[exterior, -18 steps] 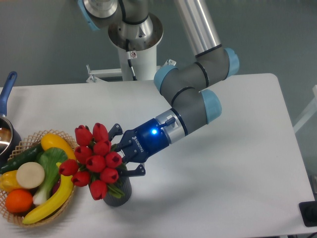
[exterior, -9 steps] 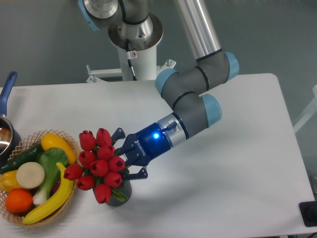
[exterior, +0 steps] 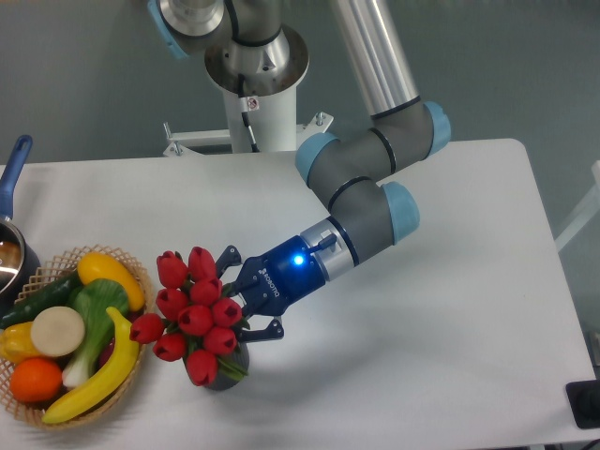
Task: Insert the flowers into the vase
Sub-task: 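Push the tulip bunch further down into the vase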
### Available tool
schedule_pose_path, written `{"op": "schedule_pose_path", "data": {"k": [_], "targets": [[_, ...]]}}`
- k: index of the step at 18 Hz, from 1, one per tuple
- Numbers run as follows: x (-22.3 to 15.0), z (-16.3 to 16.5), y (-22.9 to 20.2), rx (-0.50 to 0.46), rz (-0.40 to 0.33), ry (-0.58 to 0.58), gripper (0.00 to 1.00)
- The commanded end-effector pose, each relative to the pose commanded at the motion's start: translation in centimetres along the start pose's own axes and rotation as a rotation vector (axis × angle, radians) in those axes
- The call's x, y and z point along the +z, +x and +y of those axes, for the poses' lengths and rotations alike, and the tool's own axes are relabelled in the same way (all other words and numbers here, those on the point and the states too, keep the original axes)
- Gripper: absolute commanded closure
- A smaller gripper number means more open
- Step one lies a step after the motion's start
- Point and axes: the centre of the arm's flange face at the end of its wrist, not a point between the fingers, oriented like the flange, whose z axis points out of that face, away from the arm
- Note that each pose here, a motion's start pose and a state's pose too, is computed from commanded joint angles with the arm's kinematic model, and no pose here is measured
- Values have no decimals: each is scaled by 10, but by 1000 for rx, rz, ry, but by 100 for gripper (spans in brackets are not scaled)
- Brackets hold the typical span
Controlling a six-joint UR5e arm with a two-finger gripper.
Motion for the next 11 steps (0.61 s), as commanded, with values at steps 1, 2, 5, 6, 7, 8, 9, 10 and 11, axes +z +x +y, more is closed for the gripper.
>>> {"op": "schedule_pose_path", "data": {"k": [1,2,5,6,7,8,9,10,11], "targets": [[0,1,1,5,0,0,59],[0,3,0,8,1,0,59],[1,7,1,5,1,-2,58],[1,8,1,6,1,-2,58],[1,9,1,14,1,-2,55],[1,10,0,20,1,-2,54],[1,11,1,19,2,-2,53],[1,12,1,19,2,-2,49],[1,12,1,19,2,-2,47]]}}
